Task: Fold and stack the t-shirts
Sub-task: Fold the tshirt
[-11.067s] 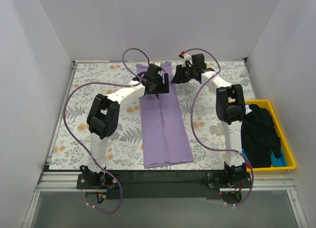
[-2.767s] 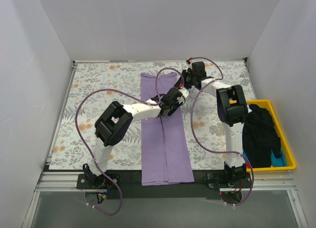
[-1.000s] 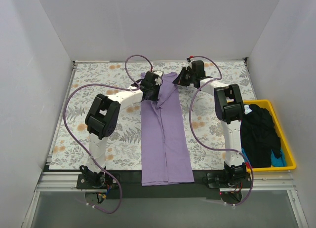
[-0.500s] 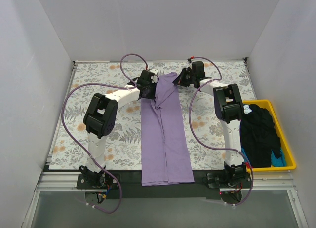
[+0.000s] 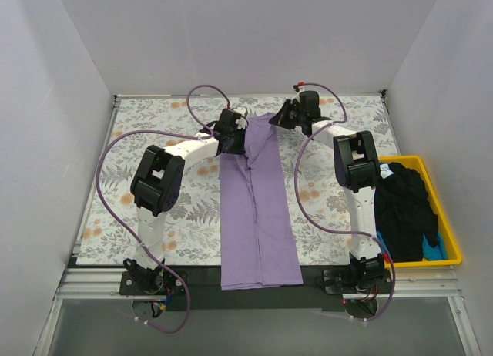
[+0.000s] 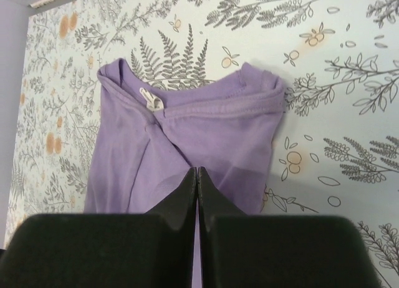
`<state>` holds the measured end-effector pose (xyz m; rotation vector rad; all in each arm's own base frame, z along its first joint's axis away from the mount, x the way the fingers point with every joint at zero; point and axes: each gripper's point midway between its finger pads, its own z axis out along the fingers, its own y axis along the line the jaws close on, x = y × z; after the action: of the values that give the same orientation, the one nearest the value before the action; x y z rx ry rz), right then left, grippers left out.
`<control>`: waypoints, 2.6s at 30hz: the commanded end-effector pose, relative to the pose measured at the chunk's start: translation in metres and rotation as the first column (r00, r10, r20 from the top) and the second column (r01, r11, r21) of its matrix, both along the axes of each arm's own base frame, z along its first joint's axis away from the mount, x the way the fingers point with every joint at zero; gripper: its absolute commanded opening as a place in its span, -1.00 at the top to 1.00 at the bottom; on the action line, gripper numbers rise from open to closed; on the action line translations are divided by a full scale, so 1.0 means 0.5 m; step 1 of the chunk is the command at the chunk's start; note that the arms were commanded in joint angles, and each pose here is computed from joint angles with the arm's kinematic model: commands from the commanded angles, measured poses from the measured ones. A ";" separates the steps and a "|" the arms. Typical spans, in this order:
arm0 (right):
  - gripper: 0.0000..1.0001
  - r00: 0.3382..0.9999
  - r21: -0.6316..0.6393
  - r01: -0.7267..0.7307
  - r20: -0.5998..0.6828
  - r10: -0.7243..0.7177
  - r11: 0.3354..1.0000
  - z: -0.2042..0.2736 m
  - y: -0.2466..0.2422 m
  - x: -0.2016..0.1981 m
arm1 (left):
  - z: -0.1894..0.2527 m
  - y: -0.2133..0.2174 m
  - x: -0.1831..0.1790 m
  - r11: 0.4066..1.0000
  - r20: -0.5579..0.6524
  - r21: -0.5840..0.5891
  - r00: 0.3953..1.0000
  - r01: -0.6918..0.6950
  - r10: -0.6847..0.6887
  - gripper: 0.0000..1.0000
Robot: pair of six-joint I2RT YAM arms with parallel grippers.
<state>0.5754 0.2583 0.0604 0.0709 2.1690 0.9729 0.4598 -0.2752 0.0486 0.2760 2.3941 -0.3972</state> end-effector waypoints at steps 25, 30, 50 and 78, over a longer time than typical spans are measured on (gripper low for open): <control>0.97 0.977 -0.037 0.027 0.213 -0.018 0.999 0.092 -0.018 0.085 | 0.020 0.003 0.007 0.984 -0.056 -0.090 0.987 -0.154 0.149 0.90; 0.97 0.973 -0.048 -0.015 0.229 0.026 0.999 0.088 -0.010 0.081 | 0.022 0.012 0.004 0.979 -0.053 -0.091 0.982 -0.183 0.179 1.00; 0.55 0.961 -0.064 -0.080 0.259 0.094 0.995 0.098 0.000 0.070 | 0.070 0.005 -0.008 0.953 -0.072 -0.186 0.971 -0.238 0.228 -0.28; 0.19 0.991 -0.155 -0.096 0.079 0.110 0.983 0.137 -0.102 -0.257 | 0.047 -0.024 0.036 0.916 -0.153 -0.215 0.938 -0.338 0.310 -0.08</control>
<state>0.4583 0.2095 0.1054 -0.1151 2.2263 0.8421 0.4720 -0.2895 0.0635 -0.2142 2.4250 -0.5587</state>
